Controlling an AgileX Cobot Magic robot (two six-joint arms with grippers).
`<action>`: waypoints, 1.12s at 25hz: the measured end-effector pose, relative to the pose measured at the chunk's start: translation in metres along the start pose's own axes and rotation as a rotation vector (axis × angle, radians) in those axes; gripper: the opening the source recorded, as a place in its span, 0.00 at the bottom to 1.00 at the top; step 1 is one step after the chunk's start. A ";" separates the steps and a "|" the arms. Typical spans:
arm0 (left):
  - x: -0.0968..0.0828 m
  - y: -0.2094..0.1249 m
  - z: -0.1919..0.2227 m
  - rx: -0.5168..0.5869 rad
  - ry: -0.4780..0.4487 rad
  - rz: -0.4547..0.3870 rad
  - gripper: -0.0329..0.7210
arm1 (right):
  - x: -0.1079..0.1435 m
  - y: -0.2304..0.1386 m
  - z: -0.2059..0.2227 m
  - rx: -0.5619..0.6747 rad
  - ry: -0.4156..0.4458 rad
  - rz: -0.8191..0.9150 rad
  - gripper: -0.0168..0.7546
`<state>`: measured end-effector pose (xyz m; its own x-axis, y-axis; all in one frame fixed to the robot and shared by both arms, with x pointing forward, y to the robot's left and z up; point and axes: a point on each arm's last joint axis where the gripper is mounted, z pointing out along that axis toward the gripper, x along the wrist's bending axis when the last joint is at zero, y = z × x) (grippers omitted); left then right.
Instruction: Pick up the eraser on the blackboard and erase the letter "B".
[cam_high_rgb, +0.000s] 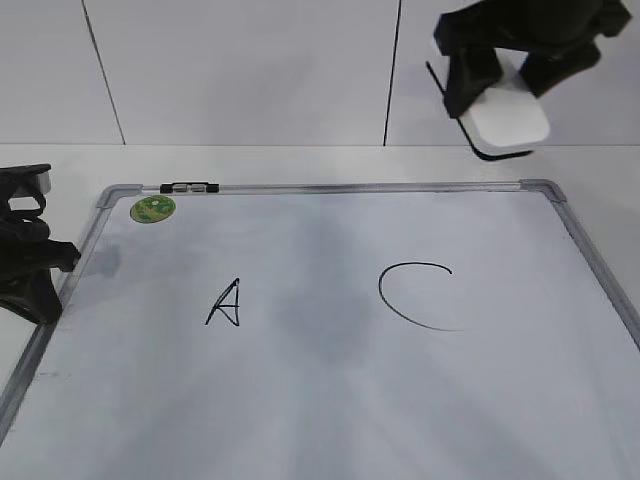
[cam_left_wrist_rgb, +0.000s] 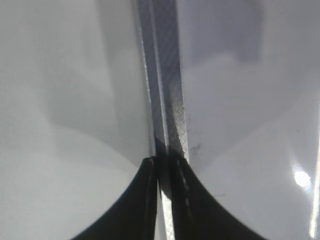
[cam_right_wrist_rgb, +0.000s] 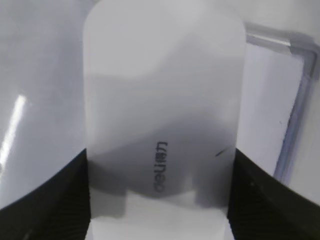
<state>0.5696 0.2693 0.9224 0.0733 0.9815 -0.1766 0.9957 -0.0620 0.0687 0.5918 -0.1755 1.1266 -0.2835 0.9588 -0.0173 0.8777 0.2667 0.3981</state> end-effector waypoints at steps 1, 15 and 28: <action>0.000 0.000 0.000 0.000 0.000 0.000 0.09 | -0.006 -0.008 0.000 0.019 -0.008 0.015 0.75; 0.000 0.000 0.000 0.000 0.000 0.000 0.09 | -0.056 -0.126 0.023 0.179 -0.045 0.157 0.75; 0.000 0.000 0.000 0.001 0.000 0.000 0.09 | -0.064 -0.136 0.061 0.140 -0.058 0.170 0.75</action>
<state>0.5695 0.2692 0.9224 0.0733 0.9815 -0.1769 0.9958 -0.0623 0.0672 0.5143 -0.2669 1.0182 -0.1074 0.9941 -0.0155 0.9571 0.1076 0.2689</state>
